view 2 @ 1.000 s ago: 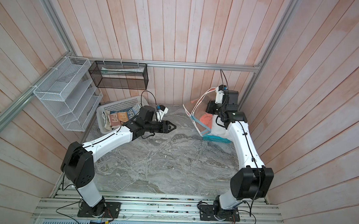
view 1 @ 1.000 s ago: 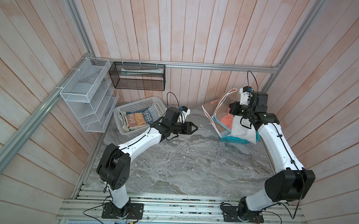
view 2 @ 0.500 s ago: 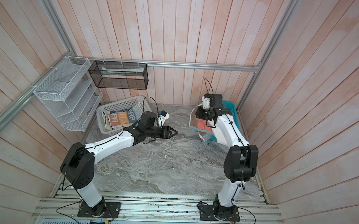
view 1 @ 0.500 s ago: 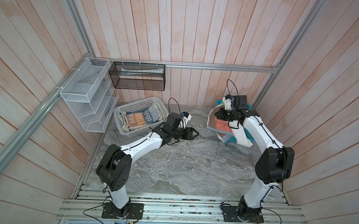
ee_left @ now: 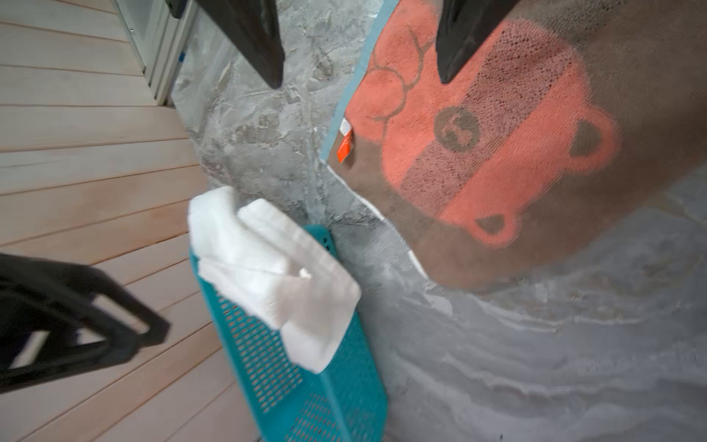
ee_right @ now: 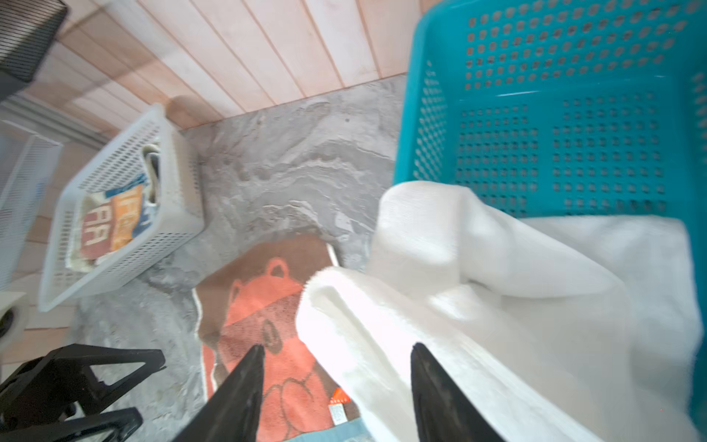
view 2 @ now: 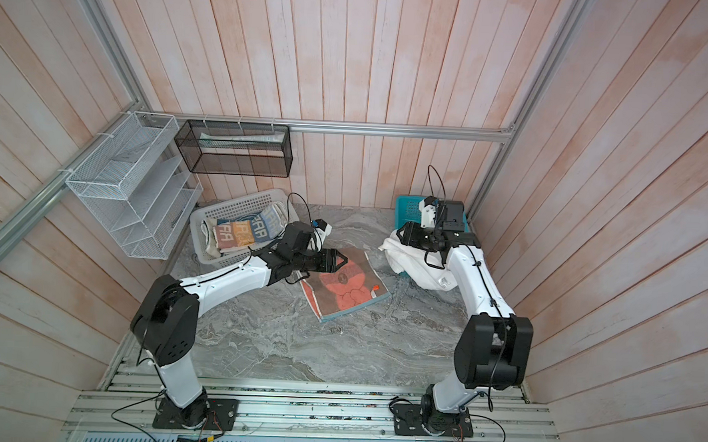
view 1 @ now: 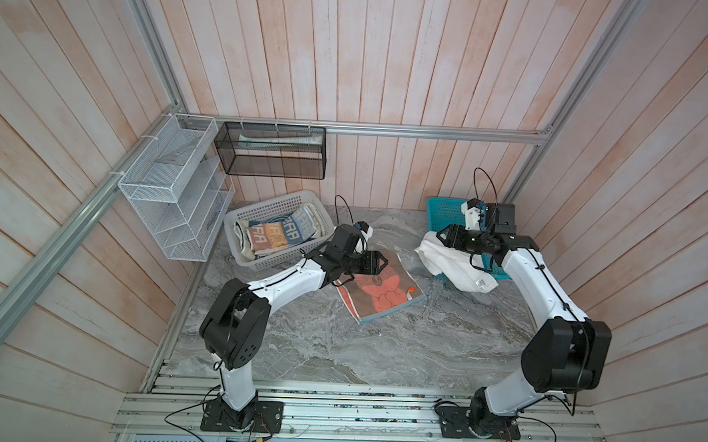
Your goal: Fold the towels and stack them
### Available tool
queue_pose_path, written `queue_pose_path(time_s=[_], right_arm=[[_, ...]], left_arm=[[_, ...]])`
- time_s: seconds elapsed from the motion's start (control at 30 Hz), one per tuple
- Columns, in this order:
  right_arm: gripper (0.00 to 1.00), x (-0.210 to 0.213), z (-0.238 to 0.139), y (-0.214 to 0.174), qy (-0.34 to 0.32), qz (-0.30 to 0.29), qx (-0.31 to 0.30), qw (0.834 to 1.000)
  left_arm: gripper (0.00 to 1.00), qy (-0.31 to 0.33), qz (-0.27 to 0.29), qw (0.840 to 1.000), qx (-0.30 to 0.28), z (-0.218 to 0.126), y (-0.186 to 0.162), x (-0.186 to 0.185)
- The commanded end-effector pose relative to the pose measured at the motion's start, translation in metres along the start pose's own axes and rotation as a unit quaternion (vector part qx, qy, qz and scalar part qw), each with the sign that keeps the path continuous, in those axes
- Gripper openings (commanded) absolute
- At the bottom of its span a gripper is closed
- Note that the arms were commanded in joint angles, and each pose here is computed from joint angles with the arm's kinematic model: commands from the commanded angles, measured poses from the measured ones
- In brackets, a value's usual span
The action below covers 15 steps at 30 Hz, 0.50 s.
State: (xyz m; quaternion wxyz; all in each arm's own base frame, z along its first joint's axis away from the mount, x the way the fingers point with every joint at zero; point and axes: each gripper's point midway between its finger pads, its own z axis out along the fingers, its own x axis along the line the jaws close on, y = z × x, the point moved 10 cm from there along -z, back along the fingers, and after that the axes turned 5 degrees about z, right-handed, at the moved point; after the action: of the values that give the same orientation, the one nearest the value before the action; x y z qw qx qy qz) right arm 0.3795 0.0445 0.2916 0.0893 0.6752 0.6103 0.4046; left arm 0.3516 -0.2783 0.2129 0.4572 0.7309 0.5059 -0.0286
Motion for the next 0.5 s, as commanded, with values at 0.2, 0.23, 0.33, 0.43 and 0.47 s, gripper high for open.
queue_pose_path(time_s=[0.2, 0.23, 0.33, 0.43, 0.47], right_arm=[[0.65, -0.005, 0.018, -0.048, -0.120, -0.073, 0.071, 0.987], [0.65, -0.004, 0.023, -0.052, -0.125, -0.082, 0.075, 0.986], [0.66, -0.005, 0.037, -0.054, -0.154, -0.098, 0.094, 0.979], [0.53, -0.004, 0.043, -0.039, -0.193, -0.094, 0.102, 0.971], [0.40, -0.003, 0.044, -0.034, -0.205, -0.098, 0.098, 0.969]], left_arm=[[0.62, 0.058, -0.034, 0.989, 0.128, 0.069, -0.051, 0.046], [0.61, 0.060, -0.043, 0.988, 0.138, 0.071, -0.060, 0.051], [0.61, 0.065, -0.069, 0.983, 0.159, 0.065, -0.088, 0.060], [0.61, 0.068, -0.087, 0.980, 0.169, 0.046, -0.118, 0.063], [0.61, 0.072, -0.095, 0.978, 0.171, 0.038, -0.127, 0.065]])
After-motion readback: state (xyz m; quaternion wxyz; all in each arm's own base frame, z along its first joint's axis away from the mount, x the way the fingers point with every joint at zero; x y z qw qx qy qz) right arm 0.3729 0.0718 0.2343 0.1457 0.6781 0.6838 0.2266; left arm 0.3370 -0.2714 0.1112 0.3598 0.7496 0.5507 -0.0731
